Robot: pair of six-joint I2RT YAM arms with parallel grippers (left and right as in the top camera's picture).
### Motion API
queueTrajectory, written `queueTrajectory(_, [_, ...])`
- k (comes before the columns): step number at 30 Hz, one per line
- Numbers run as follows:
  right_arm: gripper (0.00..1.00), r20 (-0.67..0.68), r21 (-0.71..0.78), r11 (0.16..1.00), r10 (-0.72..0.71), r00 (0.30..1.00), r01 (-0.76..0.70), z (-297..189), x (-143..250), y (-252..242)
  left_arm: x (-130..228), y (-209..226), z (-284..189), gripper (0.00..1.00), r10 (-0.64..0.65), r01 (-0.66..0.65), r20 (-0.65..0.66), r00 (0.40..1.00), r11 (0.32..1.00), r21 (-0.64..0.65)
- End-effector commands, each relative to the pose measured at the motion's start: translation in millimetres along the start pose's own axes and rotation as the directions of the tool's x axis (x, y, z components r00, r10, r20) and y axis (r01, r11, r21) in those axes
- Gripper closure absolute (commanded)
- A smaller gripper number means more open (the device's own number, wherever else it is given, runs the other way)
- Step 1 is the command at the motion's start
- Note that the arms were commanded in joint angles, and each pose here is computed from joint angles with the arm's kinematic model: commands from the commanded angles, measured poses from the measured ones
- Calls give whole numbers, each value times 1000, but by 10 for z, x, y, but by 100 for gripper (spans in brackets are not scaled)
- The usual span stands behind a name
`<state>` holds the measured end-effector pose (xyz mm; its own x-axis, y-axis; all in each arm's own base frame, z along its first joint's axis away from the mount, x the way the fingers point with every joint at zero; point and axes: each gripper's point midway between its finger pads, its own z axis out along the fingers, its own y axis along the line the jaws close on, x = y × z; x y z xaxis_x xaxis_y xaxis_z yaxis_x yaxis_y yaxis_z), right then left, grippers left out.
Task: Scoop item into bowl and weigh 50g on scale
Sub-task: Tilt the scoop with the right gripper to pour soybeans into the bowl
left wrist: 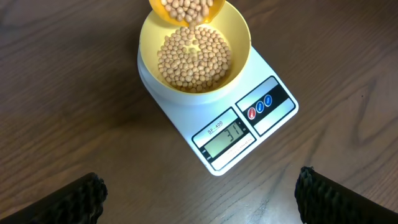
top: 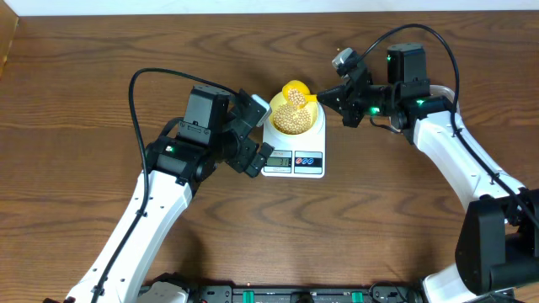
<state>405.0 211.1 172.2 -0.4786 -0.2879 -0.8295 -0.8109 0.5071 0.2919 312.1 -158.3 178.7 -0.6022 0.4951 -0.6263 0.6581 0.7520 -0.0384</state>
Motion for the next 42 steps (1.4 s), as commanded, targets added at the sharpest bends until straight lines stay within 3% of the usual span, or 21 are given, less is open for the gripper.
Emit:
queueTrajectory(1, [99,0,-20,1000,-18,1000,18,29,5,46,2,-11,-17,1,0,0,5,1000,1000,9])
queueTrajectory(42, [99,3,-19,986,-166,986,166,29,4,45,2,-11,-17,1,0,0,5,1000,1000,9])
